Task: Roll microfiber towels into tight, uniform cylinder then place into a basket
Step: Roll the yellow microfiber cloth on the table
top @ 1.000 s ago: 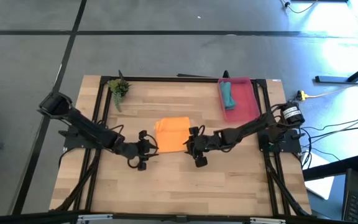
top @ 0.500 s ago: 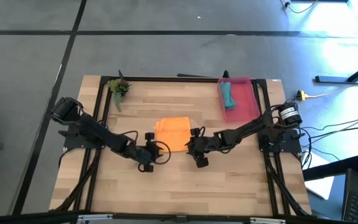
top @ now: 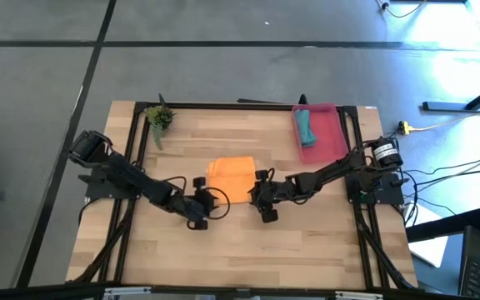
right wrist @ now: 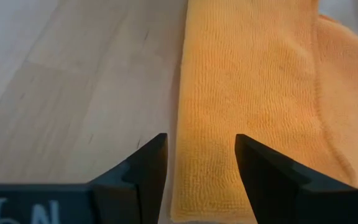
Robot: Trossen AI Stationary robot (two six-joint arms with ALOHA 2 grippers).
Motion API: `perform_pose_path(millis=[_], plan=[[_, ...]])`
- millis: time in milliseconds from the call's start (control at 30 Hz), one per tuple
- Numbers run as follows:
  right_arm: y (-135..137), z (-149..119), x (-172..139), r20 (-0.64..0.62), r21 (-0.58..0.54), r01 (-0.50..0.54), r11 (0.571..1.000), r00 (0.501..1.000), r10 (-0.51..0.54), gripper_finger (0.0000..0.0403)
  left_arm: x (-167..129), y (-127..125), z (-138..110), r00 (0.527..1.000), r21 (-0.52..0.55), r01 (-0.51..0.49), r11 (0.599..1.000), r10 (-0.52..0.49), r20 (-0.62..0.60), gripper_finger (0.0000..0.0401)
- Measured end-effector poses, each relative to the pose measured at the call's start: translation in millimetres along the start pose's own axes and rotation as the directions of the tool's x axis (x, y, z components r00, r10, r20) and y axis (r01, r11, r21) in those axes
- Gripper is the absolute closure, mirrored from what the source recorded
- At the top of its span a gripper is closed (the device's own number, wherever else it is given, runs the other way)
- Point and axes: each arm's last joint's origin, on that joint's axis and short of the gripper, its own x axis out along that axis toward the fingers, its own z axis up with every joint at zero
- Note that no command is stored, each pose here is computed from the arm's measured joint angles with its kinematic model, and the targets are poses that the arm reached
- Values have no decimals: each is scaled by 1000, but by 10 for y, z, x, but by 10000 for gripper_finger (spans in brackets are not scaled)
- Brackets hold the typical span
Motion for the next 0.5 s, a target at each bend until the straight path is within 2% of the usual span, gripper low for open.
perform_pose_path(millis=[200,500], plan=[[-42,-12,13,-5,8,9,1000,1000,-9,214,-1,18,-53,999,25,-14,1000,16,-50,280],[-96,-147,200,-54,26,25,999,998,-23,214,-2,27,-81,997,42,-19,999,22,-77,280]])
